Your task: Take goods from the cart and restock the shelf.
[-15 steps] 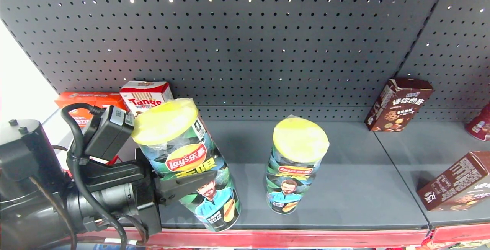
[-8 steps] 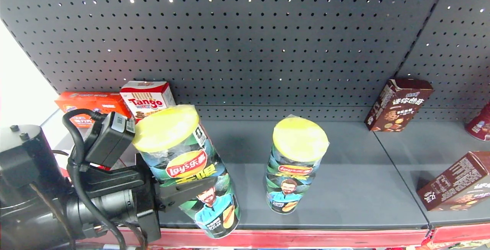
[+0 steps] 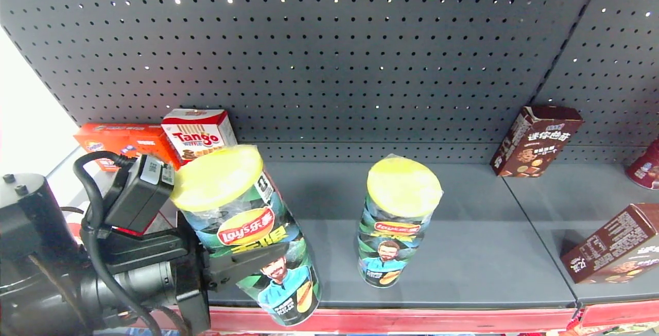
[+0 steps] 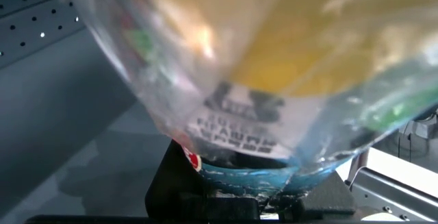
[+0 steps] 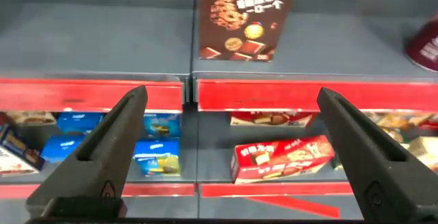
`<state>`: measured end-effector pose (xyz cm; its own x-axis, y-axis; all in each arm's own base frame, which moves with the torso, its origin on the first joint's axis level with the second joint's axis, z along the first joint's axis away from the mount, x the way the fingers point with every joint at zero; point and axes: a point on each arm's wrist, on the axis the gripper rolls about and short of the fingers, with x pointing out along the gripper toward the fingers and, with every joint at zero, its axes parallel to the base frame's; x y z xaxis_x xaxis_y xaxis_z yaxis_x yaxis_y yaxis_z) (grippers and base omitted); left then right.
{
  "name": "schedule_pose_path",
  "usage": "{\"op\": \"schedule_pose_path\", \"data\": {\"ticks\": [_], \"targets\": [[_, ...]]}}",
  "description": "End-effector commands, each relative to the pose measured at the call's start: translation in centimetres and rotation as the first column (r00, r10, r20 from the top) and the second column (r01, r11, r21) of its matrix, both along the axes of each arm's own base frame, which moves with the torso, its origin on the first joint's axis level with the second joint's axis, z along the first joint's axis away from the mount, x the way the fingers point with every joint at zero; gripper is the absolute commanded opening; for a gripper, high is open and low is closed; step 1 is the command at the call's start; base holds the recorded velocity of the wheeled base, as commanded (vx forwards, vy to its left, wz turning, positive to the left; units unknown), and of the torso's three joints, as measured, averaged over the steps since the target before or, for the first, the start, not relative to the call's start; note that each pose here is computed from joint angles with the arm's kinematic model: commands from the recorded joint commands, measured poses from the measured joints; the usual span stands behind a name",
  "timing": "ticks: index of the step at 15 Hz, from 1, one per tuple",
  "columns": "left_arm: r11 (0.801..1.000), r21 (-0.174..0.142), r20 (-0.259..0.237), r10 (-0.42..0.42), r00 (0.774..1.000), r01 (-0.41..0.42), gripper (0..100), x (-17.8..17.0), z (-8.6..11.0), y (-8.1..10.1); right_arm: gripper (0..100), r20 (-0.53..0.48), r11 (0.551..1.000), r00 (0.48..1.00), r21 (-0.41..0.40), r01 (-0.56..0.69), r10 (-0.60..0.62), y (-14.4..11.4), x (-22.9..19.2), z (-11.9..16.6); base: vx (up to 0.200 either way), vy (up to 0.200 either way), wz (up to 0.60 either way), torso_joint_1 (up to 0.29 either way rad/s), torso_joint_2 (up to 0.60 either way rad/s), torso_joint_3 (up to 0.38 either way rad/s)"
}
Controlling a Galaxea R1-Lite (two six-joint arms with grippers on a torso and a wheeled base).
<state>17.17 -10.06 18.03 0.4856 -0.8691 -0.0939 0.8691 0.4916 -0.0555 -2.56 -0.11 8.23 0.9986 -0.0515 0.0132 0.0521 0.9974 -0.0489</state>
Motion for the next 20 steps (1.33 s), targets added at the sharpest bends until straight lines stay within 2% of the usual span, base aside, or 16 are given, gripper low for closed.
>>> {"op": "schedule_pose_path", "data": {"ticks": [1,2,3,4,5,6,7,8,10,12,14,17,20], "targets": [[1.0,0.002,-0.007,0.008,1.0,-0.008,0,-0.7,-0.3,0.5,100,0.008,0.983,0.987,-0.092,-0.158,0.16,0.4,0.1,0.0,0.0,0.0,0.0,0.0,0.0,0.0],[1.0,0.003,-0.008,0.008,1.0,-0.008,0,-0.8,-0.4,0.5,100,0.012,0.981,0.986,-0.112,-0.162,0.164,0.4,0.1,0.1,0.0,0.0,0.0,0.0,0.0,0.0],[1.0,0.002,-0.004,0.008,1.0,-0.008,0,-0.9,-0.3,0.6,100,0.005,0.997,0.999,-0.068,-0.044,0.044,0.1,0.0,0.0,0.0,0.0,0.0,0.0,0.0,0.0],[1.0,-0.003,0.005,0.006,1.0,-0.006,0,-0.8,0.0,0.5,100,-0.007,0.99,0.99,0.007,0.14,-0.14,-0.3,-0.1,0.0,0.0,0.0,0.0,0.0,0.0,0.0],[1.0,-0.005,0.01,0.004,1.0,-0.004,0,-0.8,0.1,0.5,100,-0.008,0.988,0.988,0.015,0.156,-0.156,-0.3,0.0,0.0,0.0,0.0,0.0,0.0,0.0,0.0],[1.0,-0.006,0.012,-0.008,1.0,0.008,0,-0.9,0.1,0.3,100,-0.009,0.999,0.999,-0.036,0.036,-0.036,-0.1,0.0,0.0,0.0,0.0,0.0,0.0,0.0,0.0],[1.0,-0.011,0.022,-0.011,1.0,0.011,0,-0.8,0.4,0.2,100,0.0,0.992,0.994,-0.067,-0.11,0.11,0.2,0.1,0.0,0.0,0.0,0.0,0.0,0.0,0.0],[1.0,-0.018,0.042,-0.017,0.999,0.018,0,-0.4,1.0,-0.2,100,0.009,0.979,0.984,-0.102,-0.176,0.178,0.4,0.1,0.0,0.0,0.0,0.0,0.0,0.0,0.0],[1.0,-0.023,0.055,-0.006,0.998,0.007,0,0.4,1.7,-0.4,100,0.0,0.986,0.991,-0.103,-0.133,0.134,0.3,0.1,0.0,0.0,0.0,0.0,0.0,0.0,0.0],[1.0,-0.022,0.055,-0.006,0.998,0.007,0,1.9,1.9,-1.1,100,-0.005,0.996,0.996,-0.022,0.085,-0.085,-0.2,0.0,0.0,0.0,0.0,0.0,0.0,0.0,0.0],[1.0,-0.011,0.035,-0.008,0.999,0.009,0,3.3,1.4,-1.9,100,-0.005,0.999,1.0,-0.029,-0.021,0.02,0.0,0.0,0.0,0.0,0.0,0.0,0.0,0.0,0.0],[1.0,-0.009,0.031,-0.016,0.999,0.016,0,5.1,1.4,-2.7,100,-0.001,0.999,1.0,-0.023,-0.028,0.028,0.1,0.0,0.0,0.0,0.0,0.0,0.0,0.0,0.0],[0.999,-0.028,0.068,-0.024,0.997,0.026,0,5.6,2.7,-3.0,100,0.0,0.999,0.999,-0.014,-0.036,0.036,0.1,0.0,0.0,0.0,0.0,0.0,0.0,0.0,0.0]]}}
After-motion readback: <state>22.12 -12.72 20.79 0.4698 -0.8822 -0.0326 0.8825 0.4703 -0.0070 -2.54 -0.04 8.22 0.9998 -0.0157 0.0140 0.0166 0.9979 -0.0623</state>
